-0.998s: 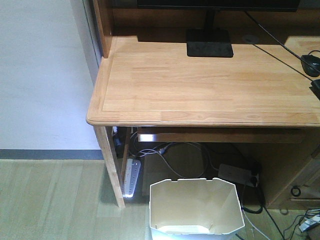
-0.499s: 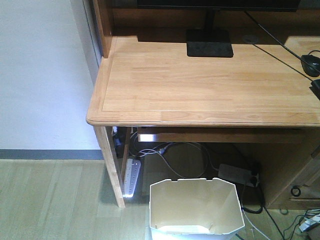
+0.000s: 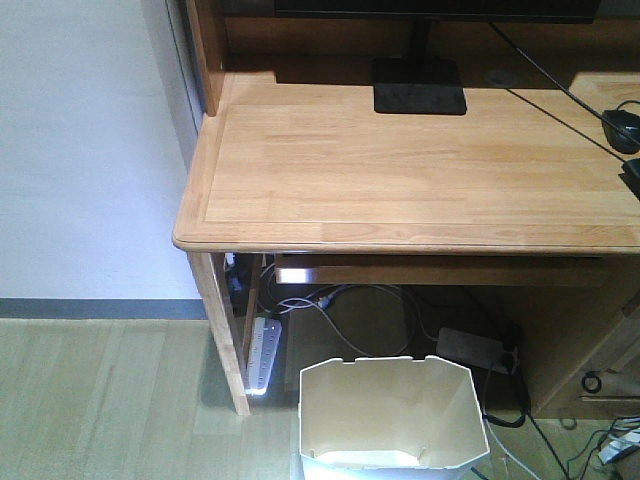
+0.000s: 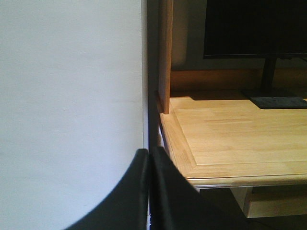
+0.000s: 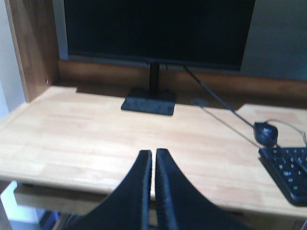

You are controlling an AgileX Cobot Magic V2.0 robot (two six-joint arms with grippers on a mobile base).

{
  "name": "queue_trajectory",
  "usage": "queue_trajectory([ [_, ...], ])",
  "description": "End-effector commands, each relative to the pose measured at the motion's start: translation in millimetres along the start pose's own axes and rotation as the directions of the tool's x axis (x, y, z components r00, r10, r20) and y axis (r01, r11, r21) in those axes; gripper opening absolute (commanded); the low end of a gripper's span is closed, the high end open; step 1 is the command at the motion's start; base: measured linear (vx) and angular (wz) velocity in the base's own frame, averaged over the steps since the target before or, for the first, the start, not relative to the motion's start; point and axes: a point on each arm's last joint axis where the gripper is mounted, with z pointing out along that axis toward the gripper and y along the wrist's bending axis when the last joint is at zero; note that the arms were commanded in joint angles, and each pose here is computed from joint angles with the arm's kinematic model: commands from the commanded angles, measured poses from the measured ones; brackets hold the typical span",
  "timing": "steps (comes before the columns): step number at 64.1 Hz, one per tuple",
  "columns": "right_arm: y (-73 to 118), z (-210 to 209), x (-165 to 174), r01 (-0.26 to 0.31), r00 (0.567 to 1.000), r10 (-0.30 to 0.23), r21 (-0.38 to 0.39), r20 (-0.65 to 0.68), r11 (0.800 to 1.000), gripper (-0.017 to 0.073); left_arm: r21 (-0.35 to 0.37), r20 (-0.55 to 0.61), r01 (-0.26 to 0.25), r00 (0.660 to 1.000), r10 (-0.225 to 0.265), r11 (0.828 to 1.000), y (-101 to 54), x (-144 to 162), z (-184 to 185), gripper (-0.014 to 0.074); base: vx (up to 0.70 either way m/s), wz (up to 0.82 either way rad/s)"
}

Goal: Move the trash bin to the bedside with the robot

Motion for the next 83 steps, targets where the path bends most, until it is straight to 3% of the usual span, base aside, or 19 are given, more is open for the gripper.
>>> queue_trajectory([
  [1, -2.1, 5.9, -14.8, 0.013, 0.999, -0.013, 0.014, 0.044, 1.000, -0.0003, -0.015, 0.044, 0.013, 0.999, -0.013, 1.000, 1.9, 3.1, 0.7, -0.0006, 0.00, 0.00],
  [38, -2.3, 17.1, -10.4, 0.013, 1.000, -0.012, 0.009, -0.024, 1.000, 0.0001, -0.015, 0.044, 0.013, 0.999, -0.013, 1.000, 1.9, 3.1, 0.7, -0.0006, 0.00, 0.00],
  [52, -2.3, 17.1, -10.4, 0.013, 1.000, -0.012, 0.009, -0.024, 1.000, 0.0058, -0.015, 0.044, 0.013, 0.999, -0.013, 1.000, 1.9, 3.1, 0.7, -0.0006, 0.00, 0.00],
  [64, -2.4, 17.1, -10.4, 0.019, 1.000, -0.019, 0.010, -0.025, 1.000, 0.0231, -0.015, 0.044, 0.013, 0.999, -0.013, 1.000, 1.9, 3.1, 0.7, -0.0006, 0.00, 0.00],
  [76, -2.6, 17.1, -11.3, 0.021, 1.000, -0.021, 0.012, -0.014, 1.000, 0.0534, -0.015, 0.044, 0.013, 0.999, -0.013, 1.000, 1.9, 3.1, 0.7, -0.0006, 0.00, 0.00],
  [83, -2.7, 17.1, -12.0, 0.022, 1.000, -0.022, 0.014, -0.007, 1.000, 0.0654, -0.015, 0.044, 0.013, 0.999, -0.013, 1.000, 1.9, 3.1, 0.7, -0.0006, 0.00, 0.00],
])
